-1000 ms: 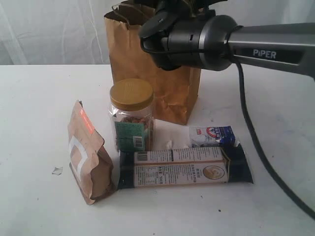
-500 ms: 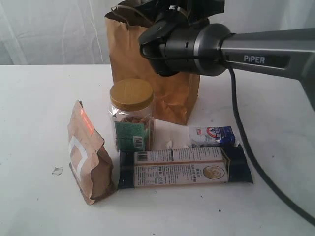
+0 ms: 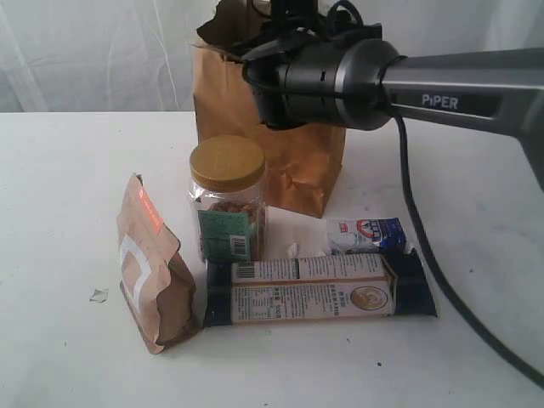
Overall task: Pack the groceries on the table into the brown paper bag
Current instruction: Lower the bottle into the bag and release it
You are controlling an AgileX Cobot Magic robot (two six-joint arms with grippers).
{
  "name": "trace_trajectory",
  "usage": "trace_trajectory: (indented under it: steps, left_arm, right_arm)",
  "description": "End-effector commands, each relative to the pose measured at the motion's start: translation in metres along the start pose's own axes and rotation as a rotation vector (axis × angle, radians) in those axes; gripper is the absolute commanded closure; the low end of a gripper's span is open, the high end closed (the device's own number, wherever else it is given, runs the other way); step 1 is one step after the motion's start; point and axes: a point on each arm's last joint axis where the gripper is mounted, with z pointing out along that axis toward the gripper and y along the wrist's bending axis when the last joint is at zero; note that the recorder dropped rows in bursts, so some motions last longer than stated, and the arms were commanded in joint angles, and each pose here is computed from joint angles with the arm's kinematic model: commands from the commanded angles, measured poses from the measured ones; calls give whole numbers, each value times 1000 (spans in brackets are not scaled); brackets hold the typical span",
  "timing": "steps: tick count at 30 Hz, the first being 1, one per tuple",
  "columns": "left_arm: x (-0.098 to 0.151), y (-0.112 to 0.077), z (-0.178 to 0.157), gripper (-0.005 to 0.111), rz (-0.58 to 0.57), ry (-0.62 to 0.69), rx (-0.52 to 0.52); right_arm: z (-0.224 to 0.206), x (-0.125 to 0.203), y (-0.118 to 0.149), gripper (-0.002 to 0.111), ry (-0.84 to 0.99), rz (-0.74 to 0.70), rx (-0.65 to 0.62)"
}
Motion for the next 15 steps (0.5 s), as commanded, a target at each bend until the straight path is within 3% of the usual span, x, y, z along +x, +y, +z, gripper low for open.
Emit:
trace_trajectory:
  steps: [1, 10, 15]
  left_arm:
    - [1, 0, 0, 107, 6, -3, 6]
    - [1, 0, 0, 107, 6, -3, 6]
    - [1, 0, 0, 107, 6, -3, 6]
  right_arm:
    - [-2, -13, -3, 101, -50, -57, -21]
    - [-2, -14, -10, 56, -56, -55, 55]
    - [-2, -12, -16, 54, -35, -33, 112]
